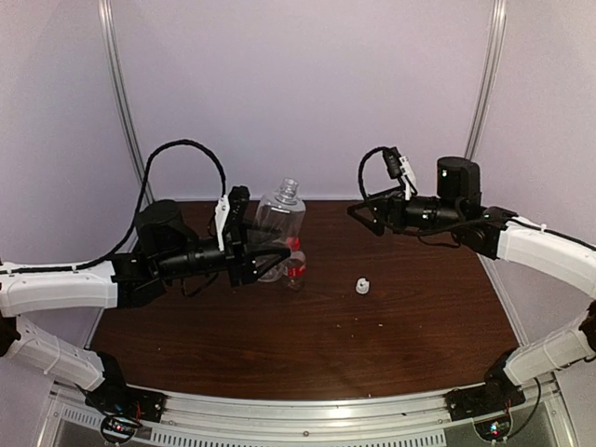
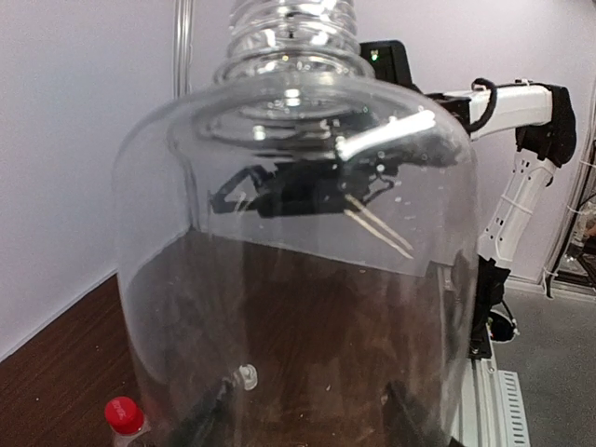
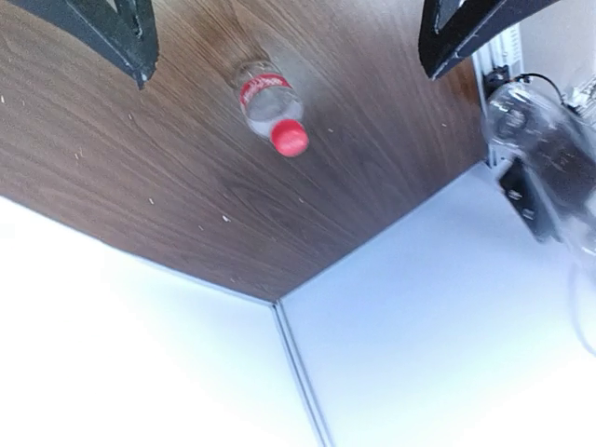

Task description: Unscrew the bottle caps

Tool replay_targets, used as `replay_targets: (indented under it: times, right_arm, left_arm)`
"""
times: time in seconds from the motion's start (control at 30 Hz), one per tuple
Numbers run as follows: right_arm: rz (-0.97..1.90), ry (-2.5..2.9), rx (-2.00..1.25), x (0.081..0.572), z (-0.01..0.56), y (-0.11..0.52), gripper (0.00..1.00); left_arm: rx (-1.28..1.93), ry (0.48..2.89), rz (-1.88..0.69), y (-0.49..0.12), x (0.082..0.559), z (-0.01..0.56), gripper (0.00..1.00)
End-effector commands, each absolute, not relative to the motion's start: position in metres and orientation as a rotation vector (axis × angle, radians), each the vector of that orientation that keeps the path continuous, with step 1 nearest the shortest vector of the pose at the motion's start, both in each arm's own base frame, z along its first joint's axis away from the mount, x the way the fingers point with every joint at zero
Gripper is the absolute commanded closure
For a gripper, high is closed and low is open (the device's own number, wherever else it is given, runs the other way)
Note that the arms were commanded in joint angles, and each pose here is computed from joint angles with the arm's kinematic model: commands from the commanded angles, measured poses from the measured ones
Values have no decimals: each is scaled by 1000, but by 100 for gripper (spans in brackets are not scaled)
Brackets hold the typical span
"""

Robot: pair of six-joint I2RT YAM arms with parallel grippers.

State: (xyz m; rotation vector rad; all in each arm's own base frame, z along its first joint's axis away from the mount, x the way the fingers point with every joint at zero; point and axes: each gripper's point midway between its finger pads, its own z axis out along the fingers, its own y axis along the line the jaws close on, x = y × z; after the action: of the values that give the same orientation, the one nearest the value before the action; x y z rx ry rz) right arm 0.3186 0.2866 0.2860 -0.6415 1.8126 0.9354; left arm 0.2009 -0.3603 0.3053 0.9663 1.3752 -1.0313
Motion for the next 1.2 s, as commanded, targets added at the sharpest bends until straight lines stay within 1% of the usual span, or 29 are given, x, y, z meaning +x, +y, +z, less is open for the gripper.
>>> replay_targets:
  times: [0.0, 0.1, 0.23, 0.4, 0.6, 0.67, 1.03, 1.17]
  right_arm:
    - [1121, 1713, -752, 272, 352, 300, 2]
    - [1197, 1639, -776, 255, 389, 309, 1]
    - [1234, 1615, -803, 244, 415, 323, 1]
    - [1249, 1625, -849, 236, 422, 346, 2]
    - [1249, 1673, -929, 227, 409, 372, 11]
    - [1246, 1686, -955, 224, 404, 380, 16]
    - [1245, 1727, -1025, 215, 385, 399, 49]
    - [1232, 1730, -1021, 216, 384, 398, 64]
  left_arm:
    - [992, 1321, -1038, -364, 200, 308, 52]
    - [1015, 1314, -1059, -368, 197, 306, 52]
    - [1054, 1300, -1096, -375, 193, 306, 52]
    - [1071, 1290, -1128, -380, 191, 308, 52]
    - [1080, 1296, -1144, -384, 192, 306, 51]
    - [1079, 1298, -1146, -385, 192, 305, 51]
    - [1074, 1307, -1141, -385, 194, 303, 51]
    - [1073, 1311, -1138, -385, 194, 302, 51]
